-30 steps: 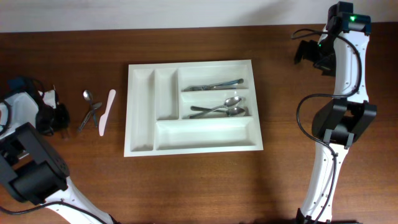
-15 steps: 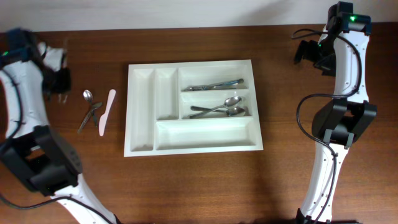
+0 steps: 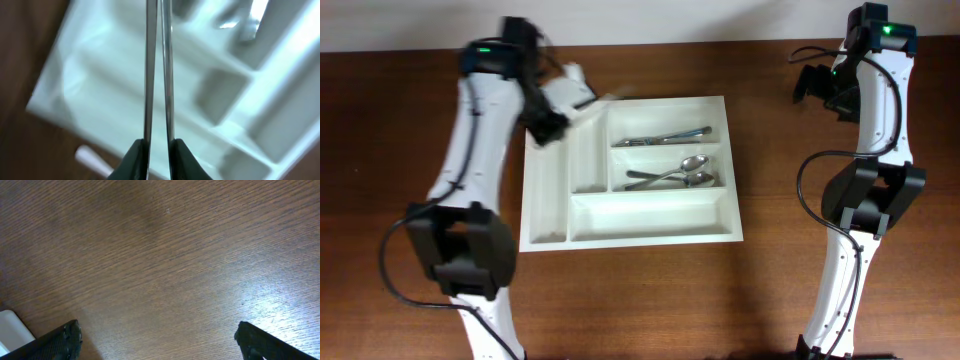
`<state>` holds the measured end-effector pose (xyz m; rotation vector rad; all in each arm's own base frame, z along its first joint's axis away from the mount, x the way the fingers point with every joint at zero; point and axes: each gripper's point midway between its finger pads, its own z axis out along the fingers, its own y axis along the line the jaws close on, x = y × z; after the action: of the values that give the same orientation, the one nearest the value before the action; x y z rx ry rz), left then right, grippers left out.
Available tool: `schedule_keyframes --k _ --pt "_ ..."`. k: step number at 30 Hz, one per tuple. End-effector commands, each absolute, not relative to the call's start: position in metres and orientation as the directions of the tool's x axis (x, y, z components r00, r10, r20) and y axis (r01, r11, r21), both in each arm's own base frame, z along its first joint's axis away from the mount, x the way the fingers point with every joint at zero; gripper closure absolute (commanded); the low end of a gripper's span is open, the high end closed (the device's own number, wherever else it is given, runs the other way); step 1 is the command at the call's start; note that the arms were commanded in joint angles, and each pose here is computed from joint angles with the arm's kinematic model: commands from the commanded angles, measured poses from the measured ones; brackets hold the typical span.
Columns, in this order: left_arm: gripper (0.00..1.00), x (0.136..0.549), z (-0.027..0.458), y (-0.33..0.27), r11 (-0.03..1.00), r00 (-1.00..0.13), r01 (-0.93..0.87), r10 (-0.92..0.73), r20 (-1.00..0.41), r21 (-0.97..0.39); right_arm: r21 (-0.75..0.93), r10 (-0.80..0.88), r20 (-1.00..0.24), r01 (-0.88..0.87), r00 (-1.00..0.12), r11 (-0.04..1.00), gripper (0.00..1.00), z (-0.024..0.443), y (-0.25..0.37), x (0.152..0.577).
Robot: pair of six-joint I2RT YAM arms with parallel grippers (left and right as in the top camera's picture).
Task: Pack container
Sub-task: 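Lower the tongs into the bottom compartment and open the left gripper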
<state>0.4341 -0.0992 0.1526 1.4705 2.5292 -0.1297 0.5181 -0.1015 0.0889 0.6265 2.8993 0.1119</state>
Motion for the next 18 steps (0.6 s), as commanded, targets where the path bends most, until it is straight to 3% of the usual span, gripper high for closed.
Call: schedule_keyframes --k 1,11,18 --pt "0.98 0.418 0.157 -0.135 0.31 -0.296 0.95 0.929 -0.224 0.029 0.113 0.425 -0.166 0.411 -0.89 0.905 0.01 0.092 -0.102 0.521" --pt "0.98 0.355 0.157 -0.196 0.064 -0.088 0.992 0.971 -0.221 -0.113 0.113 0.425 -0.166 0.411 -0.89 0.905 0.01 0.092 -0.102 0.521" --pt "0.98 0.357 0.147 -0.202 0.059 -0.086 0.991 0.966 -0.245 -0.118 0.113 0.425 -0.166 0.411 -0.89 0.905 0.01 0.092 -0.102 0.521"
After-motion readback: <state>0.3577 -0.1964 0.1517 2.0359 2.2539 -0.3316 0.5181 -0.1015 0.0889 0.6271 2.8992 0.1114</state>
